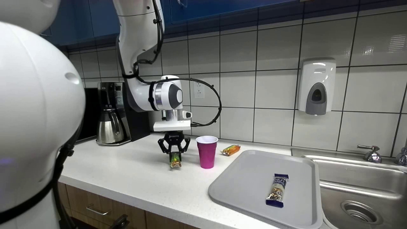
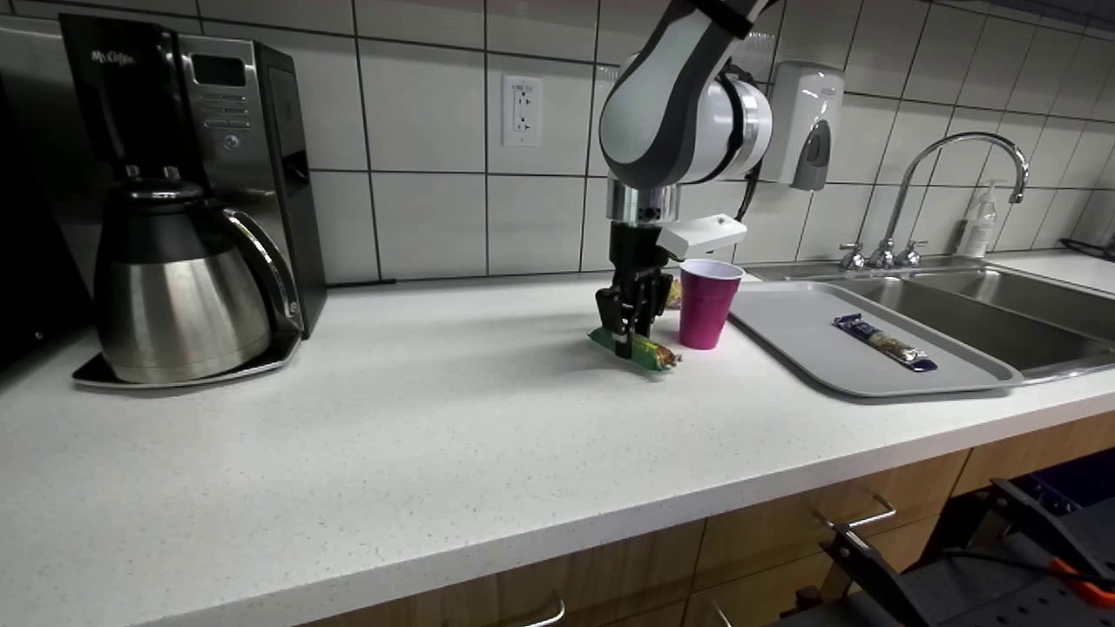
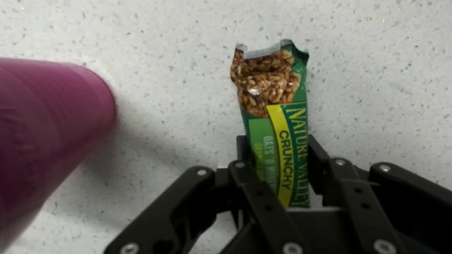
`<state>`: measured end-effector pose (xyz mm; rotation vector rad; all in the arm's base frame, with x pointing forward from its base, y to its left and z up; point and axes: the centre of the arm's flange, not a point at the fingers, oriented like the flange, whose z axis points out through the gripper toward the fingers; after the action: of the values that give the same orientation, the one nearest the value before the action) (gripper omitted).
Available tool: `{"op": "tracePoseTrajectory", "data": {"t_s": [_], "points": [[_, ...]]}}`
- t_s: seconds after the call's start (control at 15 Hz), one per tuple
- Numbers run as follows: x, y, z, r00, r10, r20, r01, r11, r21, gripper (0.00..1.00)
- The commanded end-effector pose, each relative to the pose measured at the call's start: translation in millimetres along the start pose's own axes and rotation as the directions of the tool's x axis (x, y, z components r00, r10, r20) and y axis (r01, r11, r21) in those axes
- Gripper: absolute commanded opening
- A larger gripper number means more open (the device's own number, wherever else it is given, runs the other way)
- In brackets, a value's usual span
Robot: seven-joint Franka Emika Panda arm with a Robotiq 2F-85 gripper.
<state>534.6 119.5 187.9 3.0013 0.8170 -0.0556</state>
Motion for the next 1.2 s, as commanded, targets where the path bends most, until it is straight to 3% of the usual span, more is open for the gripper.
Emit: {"op": "tracePoseTrajectory", "data": {"t_s": [0.0,0.07,0.13,0.2,0.33,0.53,0.67,1.13], "points": [[8,-2,2,1.0,-0.026,-0.01,0.026,1.0,-0.016,0.15],[9,-2,3,1.0,-0.026,-0.006,0.026,1.0,-0.012,0.15],[9,-2,4,1.0,-0.023,-0.008,0.023,1.0,-0.019,0.27],[10,-2,4,1.0,-0.025,-0.009,0.024,0.999,-0.02,0.64],[10,-1,3,1.0,-0.023,-0.013,0.022,1.0,-0.022,0.72],[12,1,-1,0.999,-0.021,-0.023,0.021,0.999,-0.029,0.95],[15,2,-6,0.999,-0.02,-0.038,0.019,0.999,-0.032,1.0],[28,12,-33,0.993,-0.002,-0.114,-0.003,0.999,-0.045,1.0]]}}
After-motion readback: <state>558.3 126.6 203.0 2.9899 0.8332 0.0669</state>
